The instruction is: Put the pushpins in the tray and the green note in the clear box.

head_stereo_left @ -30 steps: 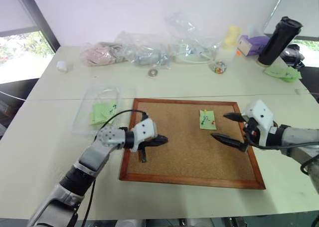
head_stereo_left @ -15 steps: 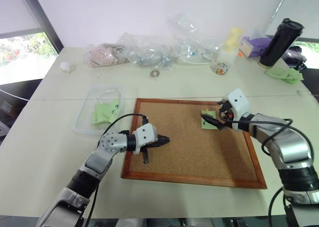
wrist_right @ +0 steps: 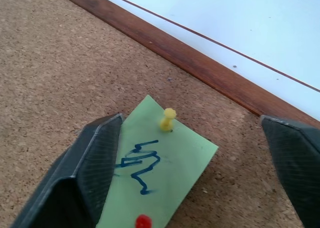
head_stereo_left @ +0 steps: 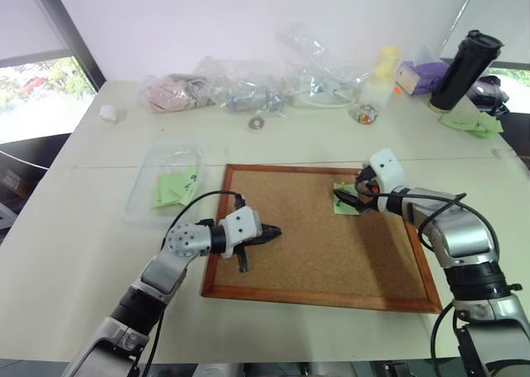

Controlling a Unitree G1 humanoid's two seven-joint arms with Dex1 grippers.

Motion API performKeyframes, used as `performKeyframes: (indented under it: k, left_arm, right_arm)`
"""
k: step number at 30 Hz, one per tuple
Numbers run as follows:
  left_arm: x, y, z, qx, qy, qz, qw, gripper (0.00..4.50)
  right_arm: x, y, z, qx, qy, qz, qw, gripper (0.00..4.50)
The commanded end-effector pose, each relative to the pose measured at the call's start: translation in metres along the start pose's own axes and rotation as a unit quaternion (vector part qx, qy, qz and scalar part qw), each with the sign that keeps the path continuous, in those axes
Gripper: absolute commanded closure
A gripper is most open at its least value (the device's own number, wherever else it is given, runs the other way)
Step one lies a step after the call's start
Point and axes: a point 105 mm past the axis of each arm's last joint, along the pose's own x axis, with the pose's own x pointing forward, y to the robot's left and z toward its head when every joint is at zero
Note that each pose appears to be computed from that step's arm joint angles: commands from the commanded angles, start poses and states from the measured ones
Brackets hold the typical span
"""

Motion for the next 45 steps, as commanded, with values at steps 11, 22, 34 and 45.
performKeyframes:
  k: [11,22,34,45]
  left_arm:
    - [-0.007,-0.006,-0.029,-0.028,0.057,0.01,0.998,4.5]
    - [-0.007,-0.016,-0.034,-0.038,0.07,-0.012,0.997,4.5]
    - [-0.002,-0.015,-0.033,-0.04,0.065,-0.013,0.997,4.5]
    - [0.004,-0.019,-0.03,-0.043,0.056,-0.027,0.997,4.5]
  right_arm:
    - [0.002,0.0,0.002,-0.007,-0.008,-0.004,1.0,4.45]
    - [-0.025,-0.006,0.051,0.003,-0.1,-0.013,0.995,4.45]
    - [-0.087,-0.061,0.025,0.077,-0.099,-0.126,0.984,4.45]
    - [-0.125,-0.083,-0.053,0.121,-0.033,-0.165,0.978,4.45]
